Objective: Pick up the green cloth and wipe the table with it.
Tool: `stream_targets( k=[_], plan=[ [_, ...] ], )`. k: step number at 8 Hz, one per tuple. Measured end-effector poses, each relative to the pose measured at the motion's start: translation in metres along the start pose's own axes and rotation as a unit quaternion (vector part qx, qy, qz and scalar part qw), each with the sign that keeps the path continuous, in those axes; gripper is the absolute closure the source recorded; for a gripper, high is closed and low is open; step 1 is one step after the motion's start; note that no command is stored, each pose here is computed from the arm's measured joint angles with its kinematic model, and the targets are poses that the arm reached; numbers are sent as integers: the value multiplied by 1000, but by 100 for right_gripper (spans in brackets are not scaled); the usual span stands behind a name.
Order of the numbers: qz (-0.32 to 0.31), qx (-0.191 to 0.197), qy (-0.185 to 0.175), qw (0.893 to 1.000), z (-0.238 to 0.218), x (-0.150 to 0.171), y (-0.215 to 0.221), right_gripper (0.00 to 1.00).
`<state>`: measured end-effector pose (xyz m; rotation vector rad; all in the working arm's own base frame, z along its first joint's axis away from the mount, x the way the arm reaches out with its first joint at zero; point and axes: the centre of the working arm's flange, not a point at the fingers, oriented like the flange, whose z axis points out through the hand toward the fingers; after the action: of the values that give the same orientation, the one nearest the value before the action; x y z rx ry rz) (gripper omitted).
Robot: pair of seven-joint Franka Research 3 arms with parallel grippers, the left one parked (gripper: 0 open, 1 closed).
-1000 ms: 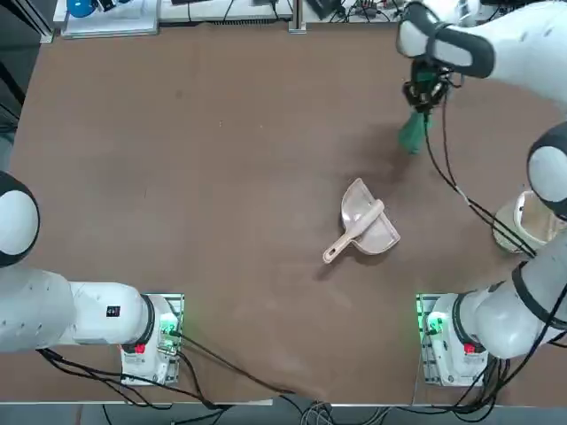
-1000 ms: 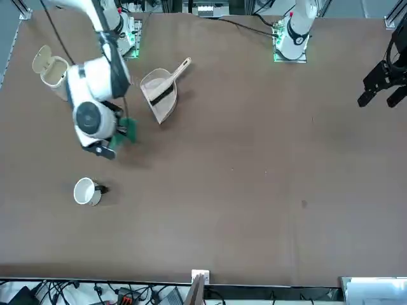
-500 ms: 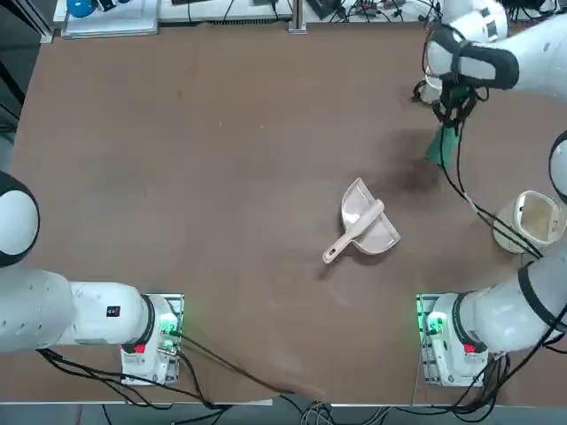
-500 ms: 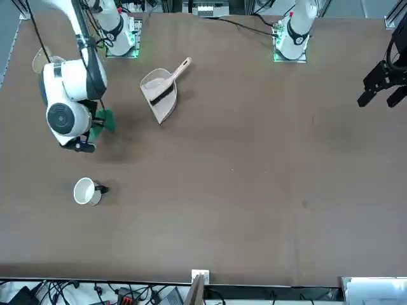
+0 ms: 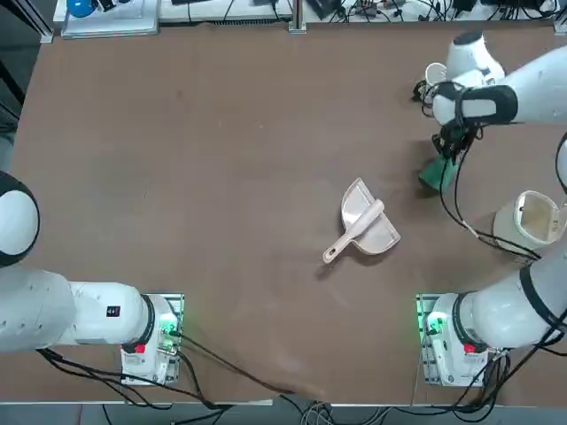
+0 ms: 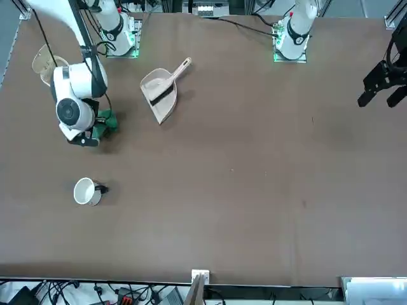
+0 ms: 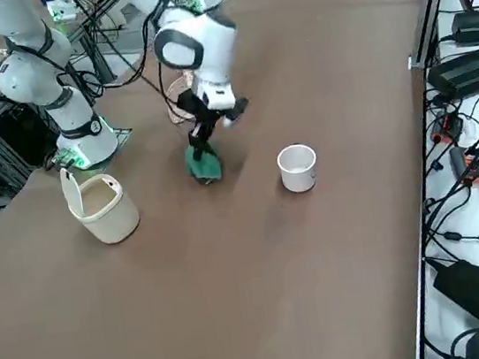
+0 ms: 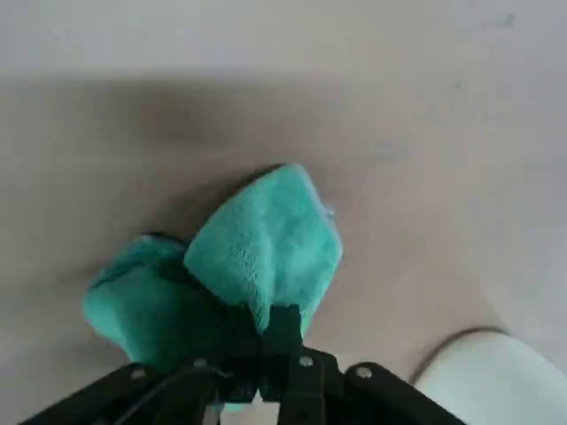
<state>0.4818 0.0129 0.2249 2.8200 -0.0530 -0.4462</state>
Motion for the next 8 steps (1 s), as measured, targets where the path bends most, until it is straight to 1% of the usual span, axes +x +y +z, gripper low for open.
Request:
stream_targets(
  k=[2,4,5,6,7,8],
  plan=[
    [10,6,1,1000,22,-9,-10,98],
    [36,14,13,999,34,-11,-39,98],
    [52,23,15,998,32,-12,-56,98],
    [64,51,17,996,24,-14,-75,98],
    [66,70,18,995,16,-16,-94,98],
    [62,79,21,995,11,-19,-109,98]
  ],
)
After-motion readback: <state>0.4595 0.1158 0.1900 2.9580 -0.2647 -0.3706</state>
